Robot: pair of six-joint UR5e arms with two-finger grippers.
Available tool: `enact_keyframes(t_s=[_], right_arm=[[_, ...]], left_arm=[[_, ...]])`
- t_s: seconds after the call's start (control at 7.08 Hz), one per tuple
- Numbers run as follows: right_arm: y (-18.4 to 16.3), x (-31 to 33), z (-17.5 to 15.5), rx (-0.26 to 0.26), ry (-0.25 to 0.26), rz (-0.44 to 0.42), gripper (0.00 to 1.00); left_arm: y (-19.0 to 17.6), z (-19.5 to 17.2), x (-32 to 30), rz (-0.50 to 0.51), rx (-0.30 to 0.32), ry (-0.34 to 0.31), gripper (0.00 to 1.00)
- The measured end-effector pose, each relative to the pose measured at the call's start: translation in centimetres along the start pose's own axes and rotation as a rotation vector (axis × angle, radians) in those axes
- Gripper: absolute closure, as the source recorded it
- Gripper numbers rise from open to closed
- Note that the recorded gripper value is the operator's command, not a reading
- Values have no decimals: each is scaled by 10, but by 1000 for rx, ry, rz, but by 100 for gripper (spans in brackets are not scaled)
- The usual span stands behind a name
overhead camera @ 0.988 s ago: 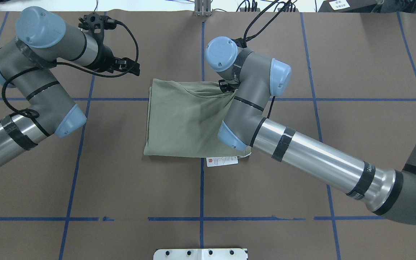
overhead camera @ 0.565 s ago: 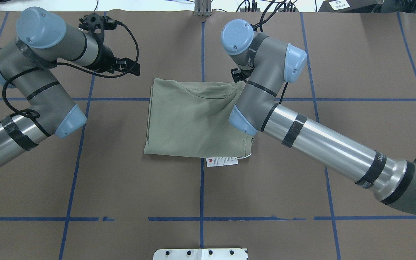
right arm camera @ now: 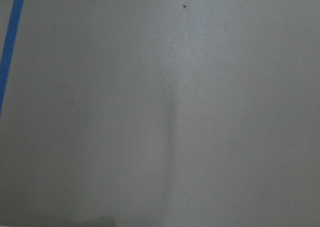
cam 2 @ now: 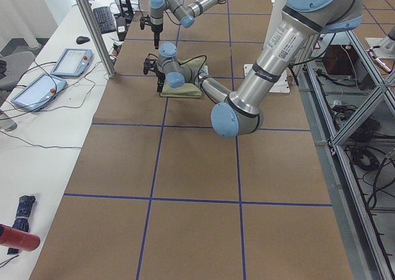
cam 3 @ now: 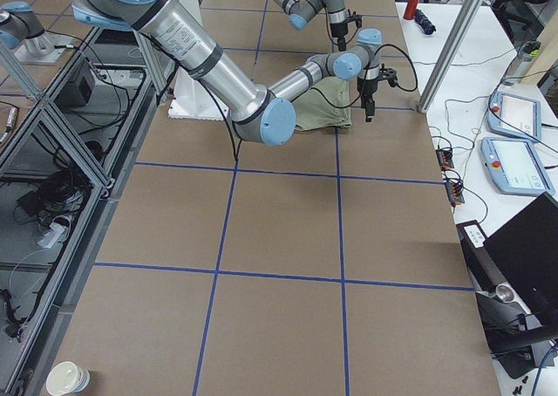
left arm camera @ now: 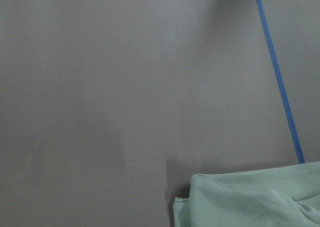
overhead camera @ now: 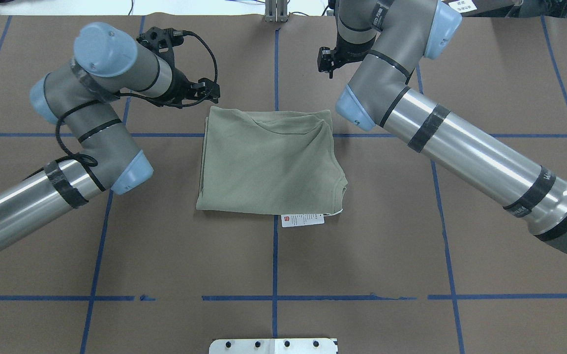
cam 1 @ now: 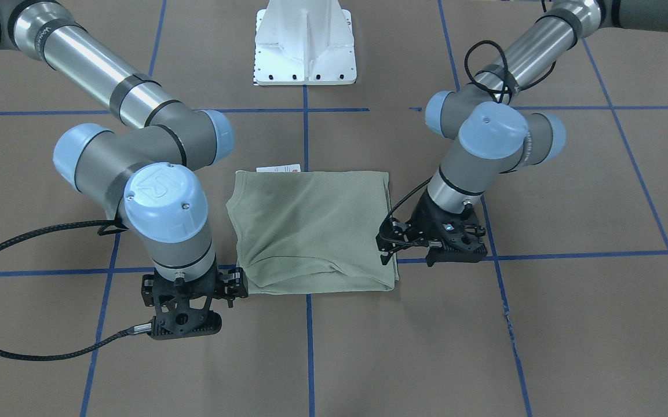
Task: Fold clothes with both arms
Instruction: 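Raise the right gripper away while lowering the left gripper toward the shirt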
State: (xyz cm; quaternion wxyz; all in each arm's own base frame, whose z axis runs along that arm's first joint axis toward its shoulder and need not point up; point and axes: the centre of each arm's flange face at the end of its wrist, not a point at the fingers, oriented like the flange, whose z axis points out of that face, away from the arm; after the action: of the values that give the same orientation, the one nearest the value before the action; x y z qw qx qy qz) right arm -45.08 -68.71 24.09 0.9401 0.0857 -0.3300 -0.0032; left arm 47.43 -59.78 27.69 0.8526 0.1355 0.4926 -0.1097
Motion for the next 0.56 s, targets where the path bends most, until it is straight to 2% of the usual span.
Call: enact_keyframes(t_s=[0.14,0.28,0.42,0.56], right_arm=[[-3,5,-3,-5,-12,7,0],[-3,7,-4,-6,-17,9,0],[-3,8,-3,-7,-18,10,0],[-3,9,-3,-8,-18,10,0]], left_arm=[[8,16,18,-50,31,-20,12],[17,27,28,-65,58,-36,29],[24,34,33,-67,72,-47,33],[27,38,34,-67,77,-55,33]])
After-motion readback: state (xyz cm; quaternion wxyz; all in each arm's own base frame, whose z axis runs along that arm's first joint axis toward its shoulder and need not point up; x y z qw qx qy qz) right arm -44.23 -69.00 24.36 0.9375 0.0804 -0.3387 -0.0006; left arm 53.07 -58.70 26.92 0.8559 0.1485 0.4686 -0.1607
